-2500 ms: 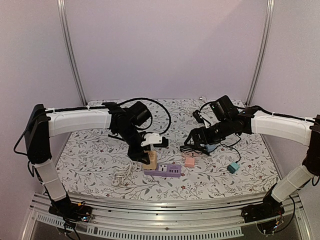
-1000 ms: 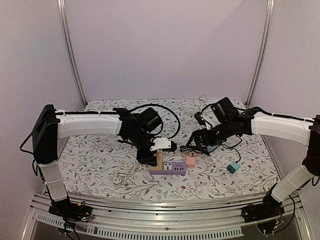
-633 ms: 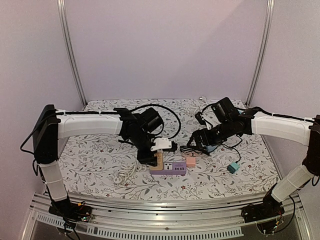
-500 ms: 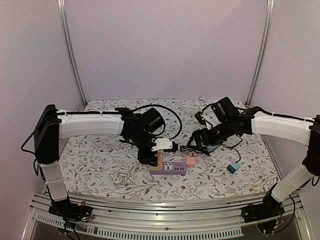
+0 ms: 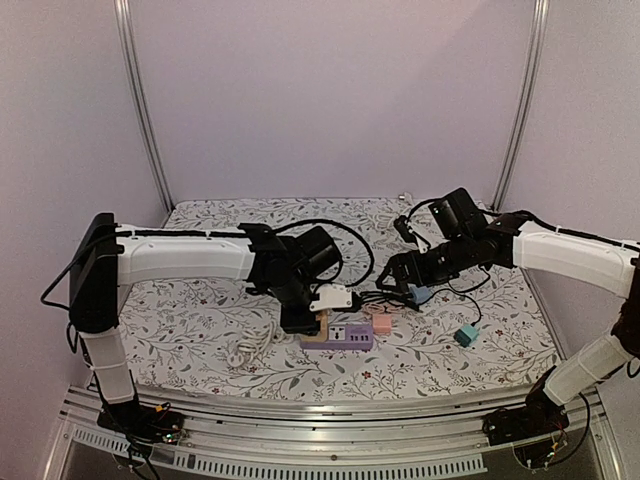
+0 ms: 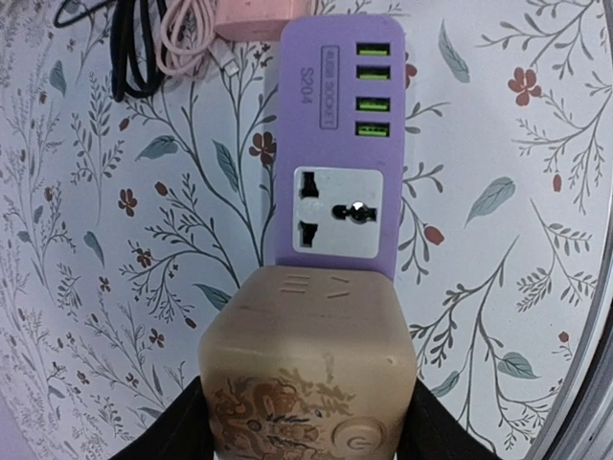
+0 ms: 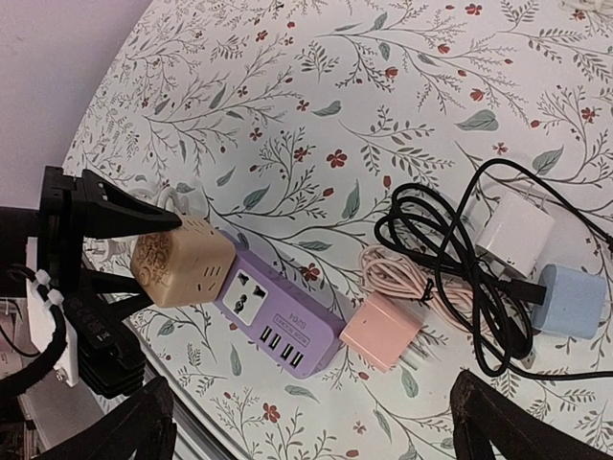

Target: Insert the plug

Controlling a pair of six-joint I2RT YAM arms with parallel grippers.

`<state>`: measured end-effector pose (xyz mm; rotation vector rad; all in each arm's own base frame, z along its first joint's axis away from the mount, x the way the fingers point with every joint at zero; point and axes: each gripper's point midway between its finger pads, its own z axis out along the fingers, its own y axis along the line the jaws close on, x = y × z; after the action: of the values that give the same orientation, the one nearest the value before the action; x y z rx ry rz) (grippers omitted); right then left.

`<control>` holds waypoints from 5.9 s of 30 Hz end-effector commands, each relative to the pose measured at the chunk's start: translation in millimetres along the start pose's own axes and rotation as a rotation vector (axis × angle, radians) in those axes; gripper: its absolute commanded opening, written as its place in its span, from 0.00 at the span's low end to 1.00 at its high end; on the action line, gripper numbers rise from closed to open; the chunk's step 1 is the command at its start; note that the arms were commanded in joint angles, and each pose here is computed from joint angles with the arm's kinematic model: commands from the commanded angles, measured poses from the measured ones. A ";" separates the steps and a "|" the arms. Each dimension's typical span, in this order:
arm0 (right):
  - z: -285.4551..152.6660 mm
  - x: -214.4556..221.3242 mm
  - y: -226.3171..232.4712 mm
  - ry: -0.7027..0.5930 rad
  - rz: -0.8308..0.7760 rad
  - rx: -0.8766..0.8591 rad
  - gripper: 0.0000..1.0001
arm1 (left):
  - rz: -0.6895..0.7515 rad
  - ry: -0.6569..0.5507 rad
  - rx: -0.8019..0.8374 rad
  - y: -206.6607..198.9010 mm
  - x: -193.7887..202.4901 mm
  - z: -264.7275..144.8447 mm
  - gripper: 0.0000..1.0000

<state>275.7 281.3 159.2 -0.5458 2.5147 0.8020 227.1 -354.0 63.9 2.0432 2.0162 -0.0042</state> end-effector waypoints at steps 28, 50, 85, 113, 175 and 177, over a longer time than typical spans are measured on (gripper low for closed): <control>-16.0 -8.0 -1.6 -0.049 -0.009 0.030 0.99 | 0.015 0.381 0.242 -74.2 88.4 73.6 0.56; -36.0 -26.1 10.3 -0.098 -0.054 0.021 0.99 | 0.010 0.096 0.011 17.3 -5.9 -59.5 0.99; 138.5 80.3 16.9 0.373 -1.083 -0.065 0.93 | -0.744 -0.186 -0.093 59.0 213.2 -162.8 0.98; 227.2 -97.5 -13.5 0.106 -0.678 0.232 0.97 | -0.778 -0.175 -0.130 81.6 217.6 -170.6 0.98; 45.0 -52.6 -369.1 0.436 -0.002 0.382 0.74 | -0.779 -0.083 -0.013 131.7 205.5 -125.5 0.93; 47.0 -51.9 -359.4 0.419 -0.002 0.348 0.57 | -0.781 -0.085 -0.012 131.4 205.3 -126.2 0.93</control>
<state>542.5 28.8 13.1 -0.5780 2.8523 0.0716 338.8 -125.1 167.8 1.0909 2.5964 -0.2210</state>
